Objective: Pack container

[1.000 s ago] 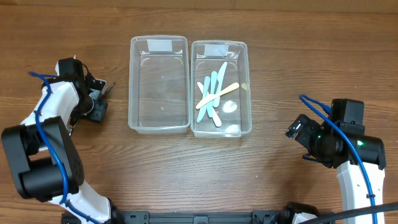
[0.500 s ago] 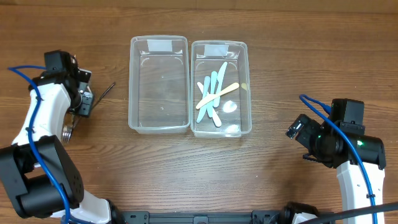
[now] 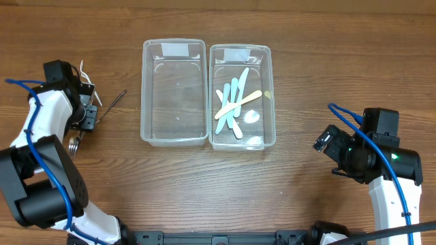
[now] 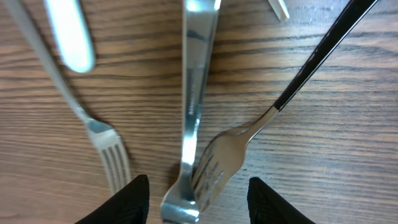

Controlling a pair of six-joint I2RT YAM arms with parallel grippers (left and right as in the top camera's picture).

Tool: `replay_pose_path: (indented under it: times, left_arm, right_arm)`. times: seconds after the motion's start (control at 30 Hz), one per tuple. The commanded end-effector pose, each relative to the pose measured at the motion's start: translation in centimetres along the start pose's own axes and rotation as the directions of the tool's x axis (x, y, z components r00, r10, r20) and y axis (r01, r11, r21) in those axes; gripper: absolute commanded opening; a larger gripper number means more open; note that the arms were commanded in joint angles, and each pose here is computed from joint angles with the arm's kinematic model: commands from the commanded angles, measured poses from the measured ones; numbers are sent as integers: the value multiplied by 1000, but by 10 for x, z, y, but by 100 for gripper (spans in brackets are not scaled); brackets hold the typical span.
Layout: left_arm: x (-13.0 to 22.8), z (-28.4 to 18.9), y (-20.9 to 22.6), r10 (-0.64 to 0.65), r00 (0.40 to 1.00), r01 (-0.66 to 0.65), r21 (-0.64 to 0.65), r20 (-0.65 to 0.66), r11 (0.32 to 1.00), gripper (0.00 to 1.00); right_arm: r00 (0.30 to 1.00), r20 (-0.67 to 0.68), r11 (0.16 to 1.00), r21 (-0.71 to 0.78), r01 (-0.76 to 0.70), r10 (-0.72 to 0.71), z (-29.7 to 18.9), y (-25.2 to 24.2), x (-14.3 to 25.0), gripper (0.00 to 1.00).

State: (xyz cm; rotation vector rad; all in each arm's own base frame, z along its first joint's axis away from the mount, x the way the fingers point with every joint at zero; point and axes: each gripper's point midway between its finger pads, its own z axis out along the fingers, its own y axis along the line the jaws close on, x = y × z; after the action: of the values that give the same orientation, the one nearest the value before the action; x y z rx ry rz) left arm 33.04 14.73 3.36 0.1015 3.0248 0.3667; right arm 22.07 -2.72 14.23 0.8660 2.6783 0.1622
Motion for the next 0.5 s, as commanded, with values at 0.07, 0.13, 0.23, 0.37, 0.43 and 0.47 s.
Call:
replay_pose_path:
  times: [0.07, 0.13, 0.23, 0.37, 0.43, 0.47]
  left_arm:
    - [-4, 10, -7, -34, 999, 34, 42, -4, 999, 51]
    - [-6, 9, -8, -29, 1000, 29, 42, 1, 999, 50]
    - [-5, 10, -9, -27, 1000, 27, 44, -2, 999, 47]
    - [-5, 10, -9, -28, 1000, 28, 44, -3, 999, 46]
    - [-4, 11, -10, -28, 1000, 28, 45, -5, 999, 46]
    - [-4, 11, -11, -30, 1000, 30, 47, -6, 998, 46]
  right_arm:
    - [1000, 13, 1000, 3, 7, -7, -1, 0, -2, 100]
    - [1000, 13, 1000, 3, 7, -7, -1, 0, -2, 100]
    - [1000, 12, 1000, 3, 7, -7, -1, 0, -2, 100]
    - [1000, 11, 1000, 4, 7, -7, -1, 0, -2, 100]
    - [1000, 11, 1000, 4, 7, -7, -1, 0, -2, 100]
    - [1000, 11, 1000, 4, 7, -7, -1, 0, -2, 100]
